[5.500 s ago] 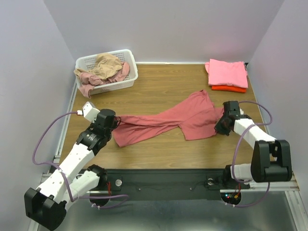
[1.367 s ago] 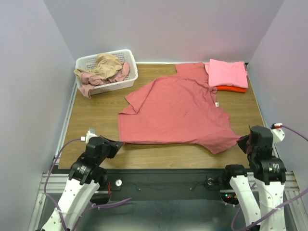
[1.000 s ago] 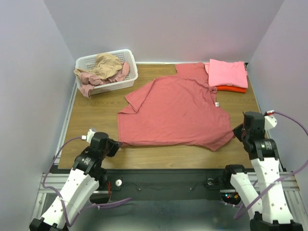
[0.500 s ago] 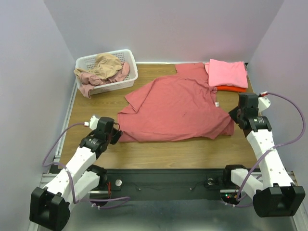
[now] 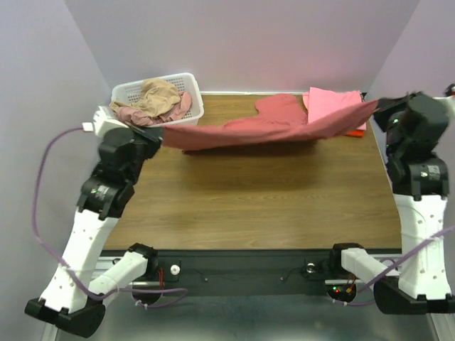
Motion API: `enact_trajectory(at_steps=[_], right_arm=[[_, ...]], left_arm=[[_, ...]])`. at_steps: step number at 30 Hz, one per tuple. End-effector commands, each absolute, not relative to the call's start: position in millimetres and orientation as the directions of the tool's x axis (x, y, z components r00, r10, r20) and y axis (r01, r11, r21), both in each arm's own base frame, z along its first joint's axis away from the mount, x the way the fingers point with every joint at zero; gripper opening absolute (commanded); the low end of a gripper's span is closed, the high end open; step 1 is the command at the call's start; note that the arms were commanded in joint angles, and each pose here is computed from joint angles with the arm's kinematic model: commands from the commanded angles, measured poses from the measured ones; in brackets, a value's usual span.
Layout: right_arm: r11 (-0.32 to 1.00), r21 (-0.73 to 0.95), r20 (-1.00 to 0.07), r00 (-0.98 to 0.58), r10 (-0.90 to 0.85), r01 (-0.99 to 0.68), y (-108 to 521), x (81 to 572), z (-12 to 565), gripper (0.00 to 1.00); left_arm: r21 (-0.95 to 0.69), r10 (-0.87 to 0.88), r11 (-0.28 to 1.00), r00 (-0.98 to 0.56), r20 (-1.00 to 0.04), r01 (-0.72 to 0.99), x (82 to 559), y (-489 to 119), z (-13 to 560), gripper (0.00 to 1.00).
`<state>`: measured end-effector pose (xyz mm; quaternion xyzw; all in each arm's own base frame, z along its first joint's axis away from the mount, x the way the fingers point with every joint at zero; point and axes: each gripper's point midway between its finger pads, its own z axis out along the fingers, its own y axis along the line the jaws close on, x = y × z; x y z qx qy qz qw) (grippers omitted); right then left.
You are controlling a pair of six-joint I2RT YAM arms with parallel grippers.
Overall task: Fold and stack the t-shirts
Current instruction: Flatten the tshirt out
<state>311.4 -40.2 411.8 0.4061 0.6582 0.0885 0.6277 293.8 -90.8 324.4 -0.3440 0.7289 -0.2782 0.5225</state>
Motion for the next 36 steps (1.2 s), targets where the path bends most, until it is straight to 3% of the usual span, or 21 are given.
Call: enact_trajectory(at_steps=[1,5,12,24,36], right_arm=[[0.675,0.689,-0.716,0.392,0.577,0.264,-56,272,538,0.00],[0.670,0.710,-0.659,0.540,0.524,0.216,-70,228,599,0.00],[0.723,0.677,-0.608,0.658,0.445,0.136,-74,175,669,0.00],[0.745,0.666,-0.499,0.770,0.397,0.048,-78,111,722,0.00],[0.750,0.659,-0.343,0.869,0.358,-0.049,-84,-1,739,0.00]], left_arm=[[-0.776,-0.775,0.628,0.042,-0.630,-0.051,266,-53,454,0.00],[-0.784,-0.783,0.617,0.152,-0.603,0.065,232,-37,532,0.00],[-0.768,-0.793,0.609,0.196,-0.578,0.199,198,-34,594,0.00],[-0.741,-0.816,0.576,0.190,-0.546,0.345,149,-35,628,0.00],[-0.686,-0.859,0.495,0.182,-0.479,0.533,67,-28,654,0.00]])
